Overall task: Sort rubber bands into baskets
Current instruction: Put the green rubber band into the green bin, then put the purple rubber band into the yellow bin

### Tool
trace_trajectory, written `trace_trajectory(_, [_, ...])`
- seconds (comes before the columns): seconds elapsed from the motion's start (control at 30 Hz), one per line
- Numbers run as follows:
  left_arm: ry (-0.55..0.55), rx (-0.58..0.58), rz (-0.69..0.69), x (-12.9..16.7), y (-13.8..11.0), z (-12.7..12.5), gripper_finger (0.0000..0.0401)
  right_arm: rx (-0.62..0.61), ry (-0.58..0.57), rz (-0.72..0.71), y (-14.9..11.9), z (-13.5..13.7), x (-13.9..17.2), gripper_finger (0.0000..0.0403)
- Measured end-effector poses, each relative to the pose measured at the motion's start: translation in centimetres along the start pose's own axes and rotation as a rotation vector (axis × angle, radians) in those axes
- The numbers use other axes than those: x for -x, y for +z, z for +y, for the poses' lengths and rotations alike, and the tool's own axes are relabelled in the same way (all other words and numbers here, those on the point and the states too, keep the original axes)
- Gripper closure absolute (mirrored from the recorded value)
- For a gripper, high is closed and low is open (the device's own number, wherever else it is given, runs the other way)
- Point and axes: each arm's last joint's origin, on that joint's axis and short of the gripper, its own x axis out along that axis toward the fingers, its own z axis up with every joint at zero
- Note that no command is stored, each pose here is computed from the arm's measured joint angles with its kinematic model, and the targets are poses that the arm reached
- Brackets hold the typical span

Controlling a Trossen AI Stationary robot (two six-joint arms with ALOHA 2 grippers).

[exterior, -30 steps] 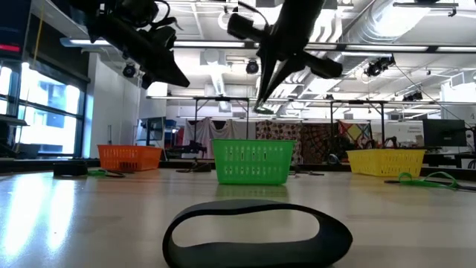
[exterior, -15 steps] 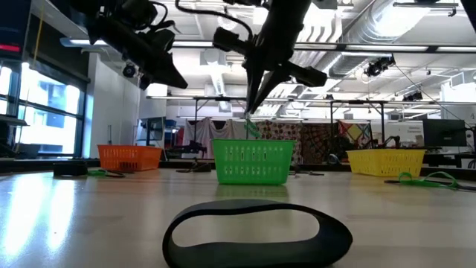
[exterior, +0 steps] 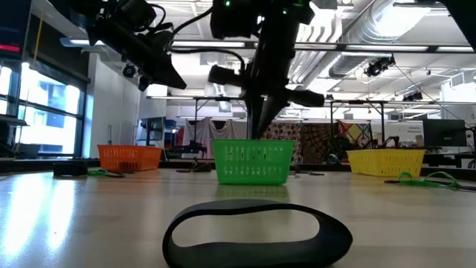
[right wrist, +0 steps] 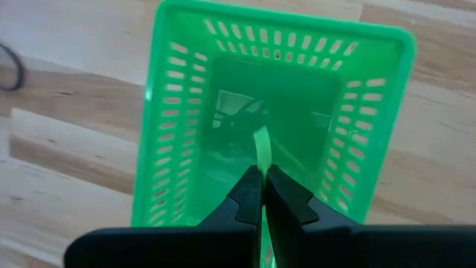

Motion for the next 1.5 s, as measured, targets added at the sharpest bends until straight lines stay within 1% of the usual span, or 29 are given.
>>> trace_trajectory(0.1, [-0.001, 0.0, 0.0, 0.0, 0.0, 0.0, 0.0401, -0.003, 0.004, 0.021, 0.1, 0.3, -1.5, 0.0403])
trace_trajectory(0.2, [-0.017, 0.0, 0.002, 0.0, 0.0, 0.0, 0.0401, 0.0, 0.014, 0.021, 0.2, 0.5, -2.3, 0.0403])
trace_trajectory(0.5, [-0.017, -0.004, 0.002, 0.0, 0.0, -0.1, 0.0401, -0.008, 0.015, 0.031, 0.5, 0.4, -2.4, 0.0403])
trace_trajectory(0.6, [-0.019, -0.016, 0.002, 0.0, 0.0, -0.1, 0.0401, 0.015, 0.015, 0.032, 0.6, 0.4, -2.4, 0.0398])
trace_trajectory(0.7, [-0.031, -0.017, 0.004, 0.0, 0.0, -0.1, 0.0401, 0.022, 0.019, 0.047, 0.9, 0.3, -2.5, 0.0376])
trace_trajectory(0.83, [-0.041, -0.021, 0.006, 0.0, 0.0, -0.1, 0.0401, 0.031, 0.028, 0.08, 1.0, 0.3, -2.5, 0.0326])
trace_trajectory(0.97, [-0.042, -0.055, 0.005, 0.0, 0.0, -0.1, 0.0401, 0.045, 0.026, 0.096, 1.1, 0.5, -2.0, 0.0278])
trace_trajectory(1.03, [-0.042, -0.064, 0.005, 0.0, 0.0, -0.1, 0.0401, 0.055, 0.035, 0.088, 1.3, 0.8, -1.3, 0.0264])
trace_trajectory(1.1, [-0.042, -0.07, 0.005, 0.0, 0.0, -0.1, 0.0401, 0.063, 0.014, 0.068, 1.5, 1.0, -0.5, 0.026])
trace_trajectory(1.2, [-0.041, -0.071, 0.005, 0.0, 0.0, -0.1, 0.0401, 0.099, 0.021, 0.031, 2.0, 1.7, 1.2, 0.0266])
trace_trajectory(1.3, [-0.042, -0.073, 0.004, 0.0, 0.0, -0.1, 0.0401, 0.167, 0.021, 0.022, 2.5, 2.2, 3.2, 0.0286])
trace_trajectory(1.4, [-0.068, -0.097, 0.006, 0.0, 0.0, -0.2, 0.0401, 0.226, 0.027, 0.009, 2.5, 2.7, 5.1, 0.0324])
trace_trajectory(1.5, [-0.076, -0.111, 0.007, 0.0, 0.0, -0.2, 0.0401, 0.289, 0.013, 0.013, 1.8, 2.9, 6.4, 0.0382])
